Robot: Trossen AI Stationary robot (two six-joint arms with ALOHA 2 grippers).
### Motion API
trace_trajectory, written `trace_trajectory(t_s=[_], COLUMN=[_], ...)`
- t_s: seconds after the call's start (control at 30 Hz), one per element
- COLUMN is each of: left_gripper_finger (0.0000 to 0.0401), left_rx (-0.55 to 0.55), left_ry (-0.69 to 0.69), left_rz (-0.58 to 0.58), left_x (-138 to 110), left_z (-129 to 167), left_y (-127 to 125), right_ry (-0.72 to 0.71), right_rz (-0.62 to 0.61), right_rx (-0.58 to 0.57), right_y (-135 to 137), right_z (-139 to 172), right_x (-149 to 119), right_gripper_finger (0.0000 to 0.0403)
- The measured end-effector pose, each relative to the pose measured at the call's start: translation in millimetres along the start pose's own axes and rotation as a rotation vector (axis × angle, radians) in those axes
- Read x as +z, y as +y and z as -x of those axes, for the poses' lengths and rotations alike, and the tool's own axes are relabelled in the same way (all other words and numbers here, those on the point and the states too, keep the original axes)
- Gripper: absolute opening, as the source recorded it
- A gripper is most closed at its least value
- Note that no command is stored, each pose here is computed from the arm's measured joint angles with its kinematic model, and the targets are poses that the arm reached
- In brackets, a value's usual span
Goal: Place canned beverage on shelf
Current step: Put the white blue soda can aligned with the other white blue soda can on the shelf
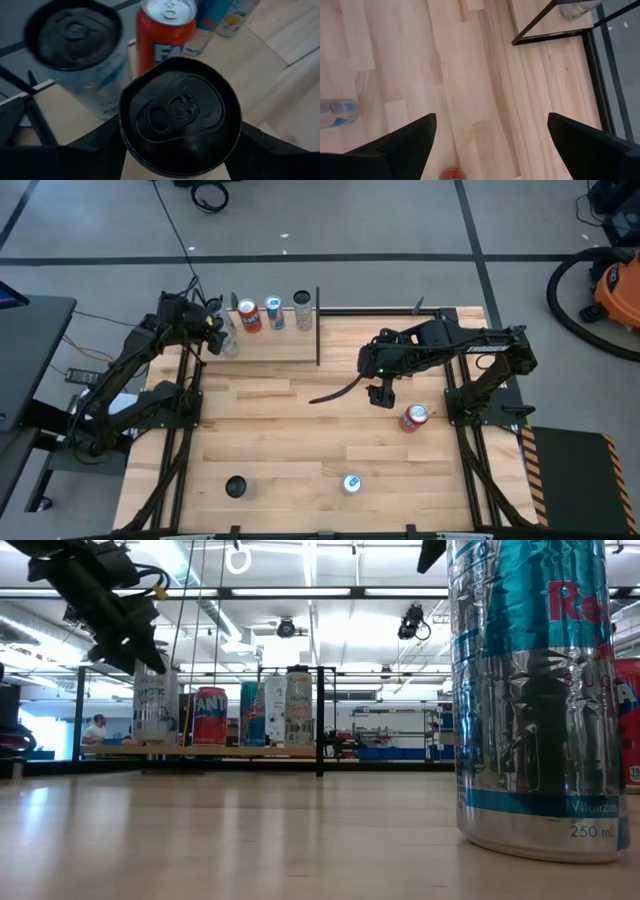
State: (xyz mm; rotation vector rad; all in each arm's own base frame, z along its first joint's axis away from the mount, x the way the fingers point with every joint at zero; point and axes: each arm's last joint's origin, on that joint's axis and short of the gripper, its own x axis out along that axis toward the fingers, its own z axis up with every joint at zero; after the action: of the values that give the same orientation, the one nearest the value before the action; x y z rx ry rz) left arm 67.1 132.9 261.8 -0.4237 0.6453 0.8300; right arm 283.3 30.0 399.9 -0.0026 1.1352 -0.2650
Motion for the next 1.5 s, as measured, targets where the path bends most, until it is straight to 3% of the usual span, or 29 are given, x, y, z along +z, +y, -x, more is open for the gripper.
trace_trajectory(t_s=[0.67, 1.17, 1.5], left_gripper_finger=[0.0261, 0.0262, 0.0321], left_rx=[0.170, 0.168, 0.167], left_ry=[0.021, 0.022, 0.014], left_rz=[0.001, 0.006, 0.002], left_x=[0, 0, 1], left_z=[-3, -3, -3], left_y=[-13, -13, -13], right_ry=[-0.002, -0.002, -0.002], right_rz=[0.010, 0.012, 0.012], right_rx=[0.005, 0.005, 0.005], right_y=[3, 3, 3], right_z=[1, 1, 1], right_x=[-1, -1, -1], right_gripper_finger=[0.0391, 0.0391, 0.0391])
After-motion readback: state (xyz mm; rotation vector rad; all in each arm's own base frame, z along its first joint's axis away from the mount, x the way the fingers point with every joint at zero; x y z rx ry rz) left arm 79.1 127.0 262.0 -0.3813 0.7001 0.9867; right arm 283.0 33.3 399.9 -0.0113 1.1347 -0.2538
